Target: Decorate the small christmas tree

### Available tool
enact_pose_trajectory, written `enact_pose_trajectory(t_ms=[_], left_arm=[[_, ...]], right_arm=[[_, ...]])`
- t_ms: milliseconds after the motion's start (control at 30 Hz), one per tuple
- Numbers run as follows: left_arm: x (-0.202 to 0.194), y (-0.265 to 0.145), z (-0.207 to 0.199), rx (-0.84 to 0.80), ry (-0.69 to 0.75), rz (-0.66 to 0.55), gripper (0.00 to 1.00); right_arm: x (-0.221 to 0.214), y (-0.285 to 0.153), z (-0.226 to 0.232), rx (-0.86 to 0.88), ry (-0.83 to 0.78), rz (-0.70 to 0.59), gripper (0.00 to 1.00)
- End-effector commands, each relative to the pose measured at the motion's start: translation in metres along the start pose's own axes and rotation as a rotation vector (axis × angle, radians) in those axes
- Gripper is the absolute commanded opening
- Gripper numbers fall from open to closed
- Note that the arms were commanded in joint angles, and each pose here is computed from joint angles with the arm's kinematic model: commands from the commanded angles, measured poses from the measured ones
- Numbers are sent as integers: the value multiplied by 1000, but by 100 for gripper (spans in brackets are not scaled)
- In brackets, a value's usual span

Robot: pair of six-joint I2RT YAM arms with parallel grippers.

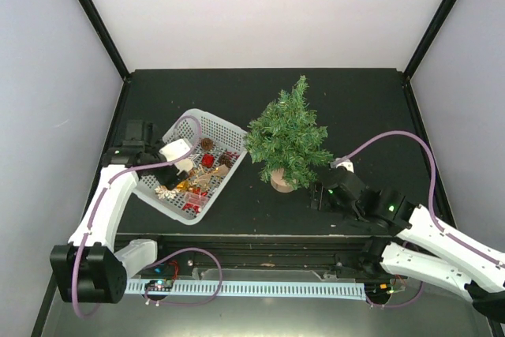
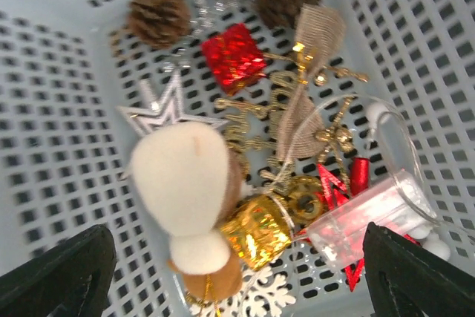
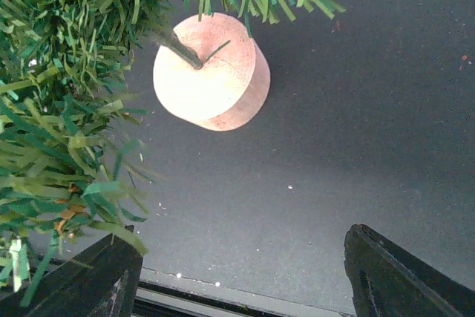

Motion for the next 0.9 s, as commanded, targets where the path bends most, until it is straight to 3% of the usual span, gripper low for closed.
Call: enact_pose_trajectory(t_ms=[0,367,867], left_arm=[[4,20,-10,-39,136,46,90],[16,76,-35,-257,248,15,75],[13,97,-59,-457,251,7,57]], right_arm=[[12,-7,-3,-10,30,-68,75],[8,-3,3,33,47,-53,75],[4,2,-2,27,54,-49,75]])
Point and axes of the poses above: each gripper's point midway between its finger pads, its own y axis out along the fingers, its own z axis along the line the jaws close on, x = y × z, the point moved 2 cm from there along -y, back along the fingers, and after that the axes turned 12 degrees about y, right-handed, at the moved point
